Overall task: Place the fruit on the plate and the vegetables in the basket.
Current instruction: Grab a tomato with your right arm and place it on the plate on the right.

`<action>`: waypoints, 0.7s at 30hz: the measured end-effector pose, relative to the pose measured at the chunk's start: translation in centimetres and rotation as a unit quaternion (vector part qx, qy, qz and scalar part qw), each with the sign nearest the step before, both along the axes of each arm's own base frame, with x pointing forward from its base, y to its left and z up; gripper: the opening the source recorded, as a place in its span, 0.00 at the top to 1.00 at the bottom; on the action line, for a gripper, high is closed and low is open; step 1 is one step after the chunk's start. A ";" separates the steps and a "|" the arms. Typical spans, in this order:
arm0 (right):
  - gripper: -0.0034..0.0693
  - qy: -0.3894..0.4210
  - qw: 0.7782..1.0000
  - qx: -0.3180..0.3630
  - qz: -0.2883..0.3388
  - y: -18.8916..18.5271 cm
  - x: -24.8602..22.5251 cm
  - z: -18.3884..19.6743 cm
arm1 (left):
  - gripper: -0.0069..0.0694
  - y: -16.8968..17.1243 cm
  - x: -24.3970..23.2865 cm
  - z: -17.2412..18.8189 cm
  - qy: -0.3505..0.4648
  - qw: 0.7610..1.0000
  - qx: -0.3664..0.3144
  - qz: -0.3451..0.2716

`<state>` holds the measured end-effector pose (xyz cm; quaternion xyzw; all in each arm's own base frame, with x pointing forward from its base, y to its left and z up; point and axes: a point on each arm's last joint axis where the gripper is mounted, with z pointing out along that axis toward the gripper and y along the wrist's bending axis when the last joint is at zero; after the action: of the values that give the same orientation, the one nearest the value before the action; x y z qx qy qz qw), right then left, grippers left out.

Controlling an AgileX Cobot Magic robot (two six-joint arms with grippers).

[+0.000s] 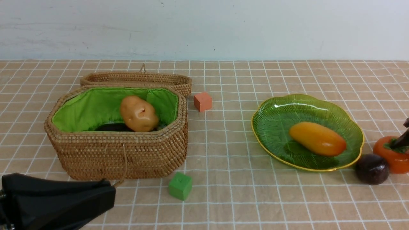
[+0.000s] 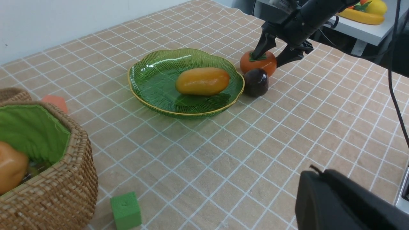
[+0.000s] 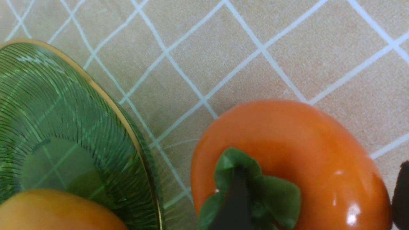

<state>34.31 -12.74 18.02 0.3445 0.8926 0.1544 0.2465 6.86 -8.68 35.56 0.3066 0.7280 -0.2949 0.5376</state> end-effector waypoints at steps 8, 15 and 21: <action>0.14 -0.001 1.000 0.014 -0.008 0.0 0.4 -0.4 | 0.92 0.0 0.0 0.0 0.001 1.000 -0.001 0.000; 0.22 -0.004 1.000 0.013 -0.010 -0.1 0.4 -0.4 | 0.92 0.0 0.0 0.0 0.001 1.000 -0.001 0.000; 0.25 -0.006 1.000 0.012 -0.012 -0.1 0.5 -0.4 | 0.92 0.0 0.0 0.0 0.001 1.000 -0.001 0.000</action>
<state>34.78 -12.84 17.65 0.3573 0.8851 0.1644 0.2490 6.86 -8.68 35.56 0.3055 0.7285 -0.2956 0.5372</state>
